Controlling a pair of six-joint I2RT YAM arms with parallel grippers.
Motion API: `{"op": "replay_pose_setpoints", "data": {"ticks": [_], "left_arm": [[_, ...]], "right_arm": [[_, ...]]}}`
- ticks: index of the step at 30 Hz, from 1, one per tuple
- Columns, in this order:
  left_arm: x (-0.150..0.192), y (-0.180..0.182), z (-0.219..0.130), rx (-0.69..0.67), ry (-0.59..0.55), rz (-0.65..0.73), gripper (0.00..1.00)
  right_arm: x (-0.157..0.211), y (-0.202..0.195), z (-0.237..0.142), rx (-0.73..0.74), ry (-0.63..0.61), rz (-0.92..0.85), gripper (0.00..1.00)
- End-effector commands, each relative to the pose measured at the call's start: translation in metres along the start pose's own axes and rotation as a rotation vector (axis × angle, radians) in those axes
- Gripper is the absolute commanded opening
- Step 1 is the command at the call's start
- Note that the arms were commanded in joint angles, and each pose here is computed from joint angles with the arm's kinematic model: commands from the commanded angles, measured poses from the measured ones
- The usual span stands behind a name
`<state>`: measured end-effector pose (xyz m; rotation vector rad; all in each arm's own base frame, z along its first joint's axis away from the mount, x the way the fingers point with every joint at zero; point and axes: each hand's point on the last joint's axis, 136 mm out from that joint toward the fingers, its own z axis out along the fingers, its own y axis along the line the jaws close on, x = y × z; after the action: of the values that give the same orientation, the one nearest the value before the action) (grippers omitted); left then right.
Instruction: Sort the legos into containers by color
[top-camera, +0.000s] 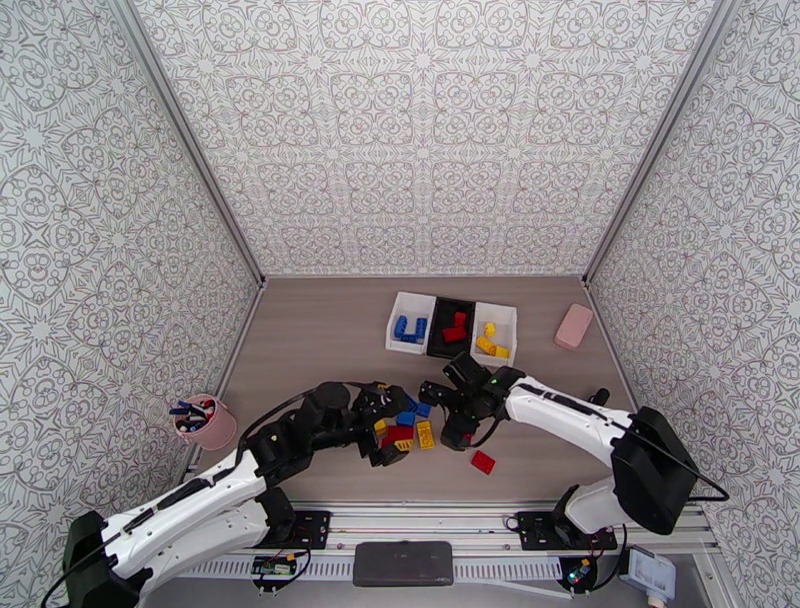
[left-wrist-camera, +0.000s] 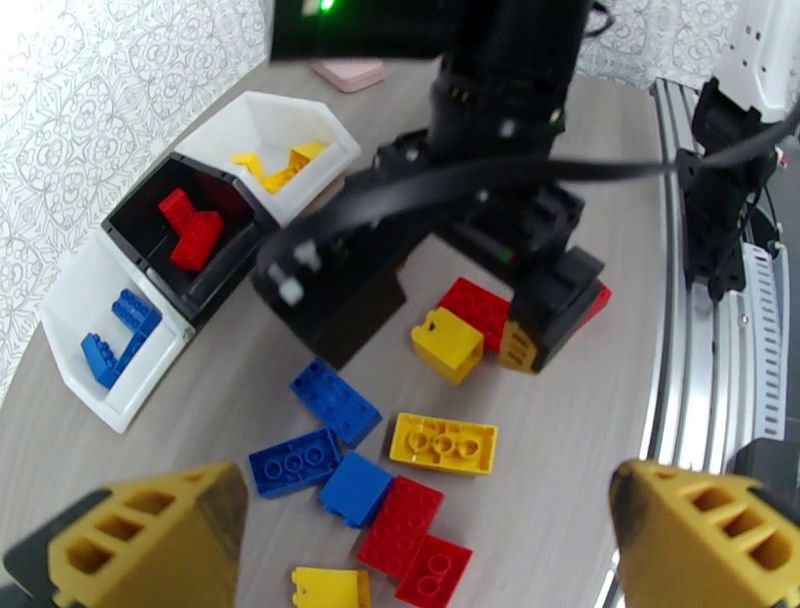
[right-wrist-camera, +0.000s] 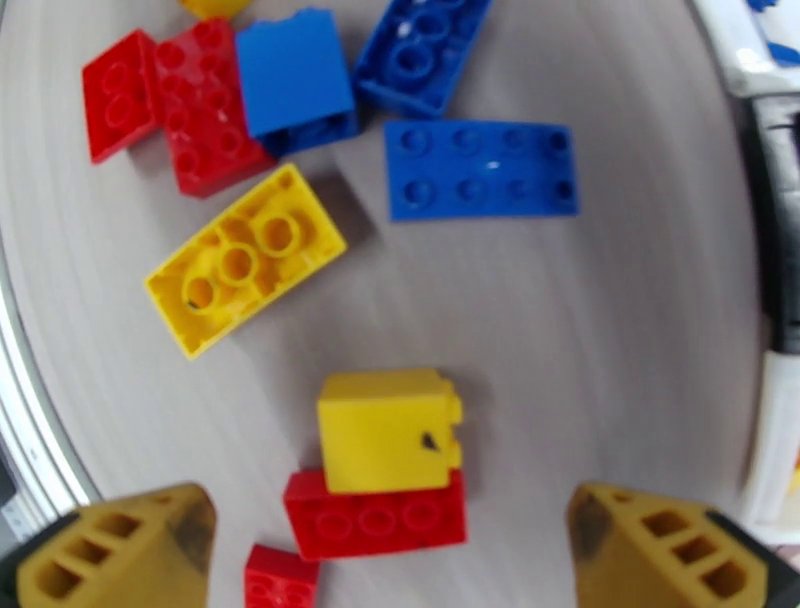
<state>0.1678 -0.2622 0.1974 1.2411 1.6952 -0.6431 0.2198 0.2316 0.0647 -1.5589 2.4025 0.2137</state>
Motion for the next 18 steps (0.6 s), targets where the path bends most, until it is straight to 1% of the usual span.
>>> {"op": "replay_pose_setpoints", "data": {"ticks": [1,3,5,10,15,18], "left_arm": [[-0.005,-0.006,-0.002,0.025,-0.037,0.038,1.0],[-0.004,-0.007,-0.003,0.026,-0.038,0.038,1.0],[-0.003,-0.007,-0.002,0.029,-0.039,0.039,1.0],[-0.003,-0.007,-0.002,0.026,-0.049,0.041,1.0],[-0.003,-0.008,-0.003,0.023,-0.067,0.052,1.0],[-0.002,-0.007,-0.003,0.022,-0.071,0.051,1.0]], "right_arm": [[-0.018,0.001,0.005,-0.031,-0.018,0.025,0.91],[-0.019,0.0,0.013,-0.044,0.0,0.028,0.87],[-0.018,-0.002,0.019,-0.039,0.017,0.027,0.81],[-0.013,-0.01,0.032,-0.006,0.061,0.026,0.74],[-0.011,-0.012,0.039,-0.001,0.087,0.029,0.59],[-0.011,-0.014,0.04,0.009,0.089,0.027,0.52]]}}
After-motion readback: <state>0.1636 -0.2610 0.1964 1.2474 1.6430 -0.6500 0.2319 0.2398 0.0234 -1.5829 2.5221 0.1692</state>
